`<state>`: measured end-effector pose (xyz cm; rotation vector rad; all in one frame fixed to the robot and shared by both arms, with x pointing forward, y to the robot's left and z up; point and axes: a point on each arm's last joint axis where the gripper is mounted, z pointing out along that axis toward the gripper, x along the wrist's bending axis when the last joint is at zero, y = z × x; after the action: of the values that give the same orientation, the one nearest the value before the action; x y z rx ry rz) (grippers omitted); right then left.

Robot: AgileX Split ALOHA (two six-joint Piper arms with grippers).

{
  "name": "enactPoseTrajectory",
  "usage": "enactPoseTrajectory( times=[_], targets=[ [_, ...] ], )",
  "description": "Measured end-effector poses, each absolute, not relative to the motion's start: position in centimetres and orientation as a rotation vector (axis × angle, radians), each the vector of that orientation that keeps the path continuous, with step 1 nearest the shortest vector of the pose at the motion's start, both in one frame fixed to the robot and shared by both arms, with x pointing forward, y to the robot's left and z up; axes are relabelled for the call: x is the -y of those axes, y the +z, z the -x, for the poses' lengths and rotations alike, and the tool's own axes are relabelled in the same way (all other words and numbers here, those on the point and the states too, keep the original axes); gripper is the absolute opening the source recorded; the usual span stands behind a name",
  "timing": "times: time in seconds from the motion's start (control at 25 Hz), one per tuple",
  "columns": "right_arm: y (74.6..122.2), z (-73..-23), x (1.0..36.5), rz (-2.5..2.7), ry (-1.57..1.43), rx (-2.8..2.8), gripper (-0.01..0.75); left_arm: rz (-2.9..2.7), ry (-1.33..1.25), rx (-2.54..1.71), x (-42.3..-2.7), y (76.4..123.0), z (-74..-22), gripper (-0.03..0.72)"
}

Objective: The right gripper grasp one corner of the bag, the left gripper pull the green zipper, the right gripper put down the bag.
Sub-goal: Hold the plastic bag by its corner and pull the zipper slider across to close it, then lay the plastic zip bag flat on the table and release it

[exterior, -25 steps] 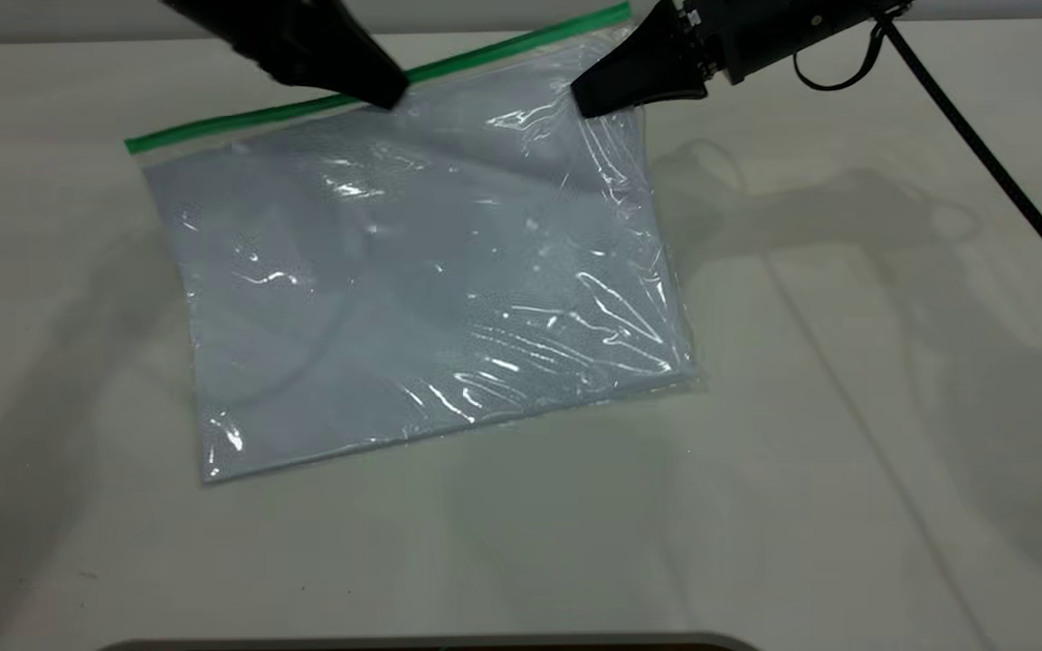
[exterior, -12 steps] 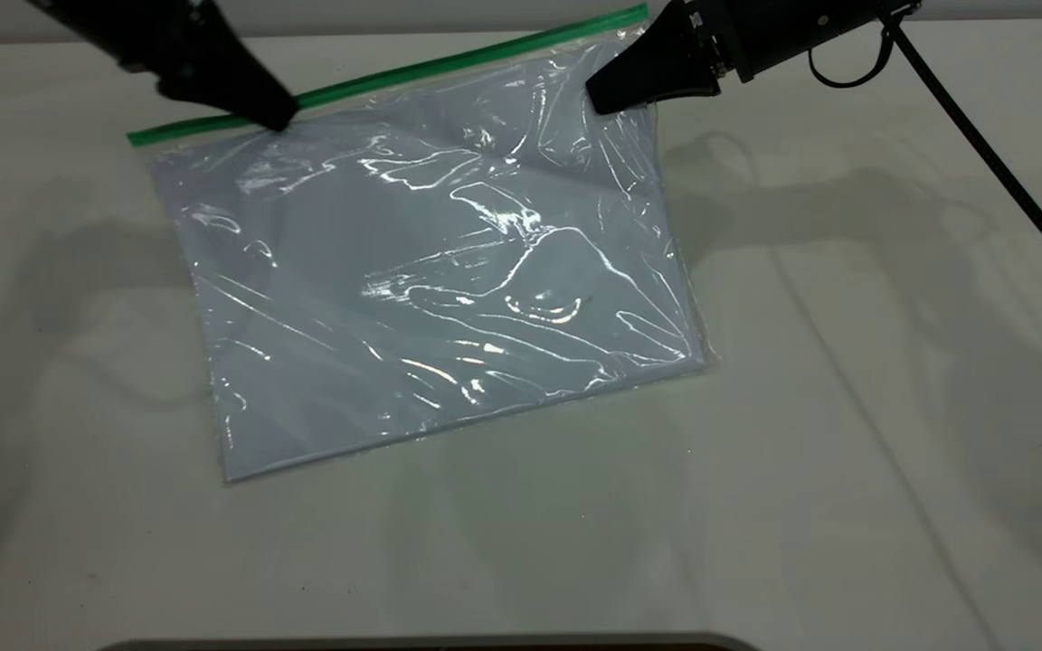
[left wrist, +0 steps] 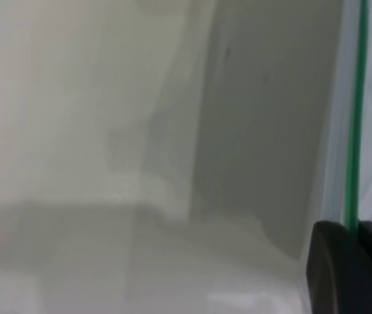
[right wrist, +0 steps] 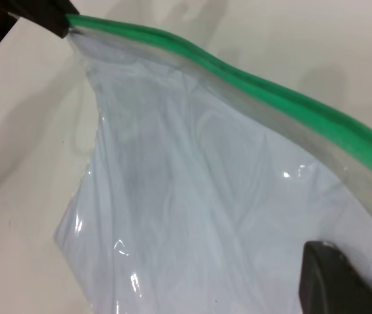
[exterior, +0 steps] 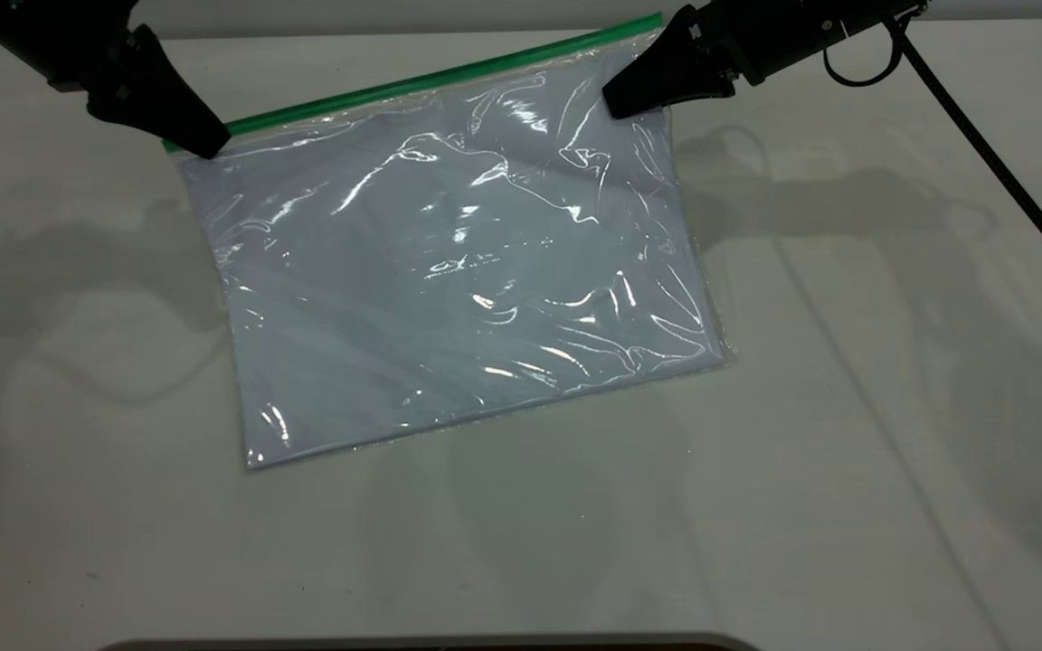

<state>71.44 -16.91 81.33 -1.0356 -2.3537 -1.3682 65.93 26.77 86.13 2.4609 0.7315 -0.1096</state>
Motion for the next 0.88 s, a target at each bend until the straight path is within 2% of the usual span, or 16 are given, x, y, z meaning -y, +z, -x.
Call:
enactPoseTrajectory(
  times=[0.24, 0.36, 0.48, 0.72, 0.8, 0.88],
  targets=[
    [81.3, -71.5, 17.0, 1.047, -1.366, 2.363, 0.045, -2.465, -0.112, -0.731, -26.8, 86.1, -65.9, 0.044],
    [81.2, -71.6, 17.0, 1.066, -1.366, 2.37, 0.09, -2.469, -0.112, -0.728, -26.8, 86.1, -65.9, 0.071],
    [81.1, -72.0, 17.5, 1.116, -1.363, 2.387, 0.222, -2.49, -0.11, -0.718, -27.1, 86.0, -65.8, 0.151],
    [80.8, -72.5, 18.4, 1.313, -1.309, 2.327, 0.546, -2.42, -0.032, -0.819, -27.2, 86.2, -66.6, 0.401],
    [80.5, -72.7, 18.7, 1.384, -1.265, 2.324, 0.599, -2.377, -0.019, -0.9, -27.2, 86.3, -66.9, 0.475],
    [80.6, -72.9, 19.1, 1.435, -1.2, 2.351, 0.615, -2.34, -0.022, -0.99, -27.3, 86.8, -67.2, 0.522]
  ],
)
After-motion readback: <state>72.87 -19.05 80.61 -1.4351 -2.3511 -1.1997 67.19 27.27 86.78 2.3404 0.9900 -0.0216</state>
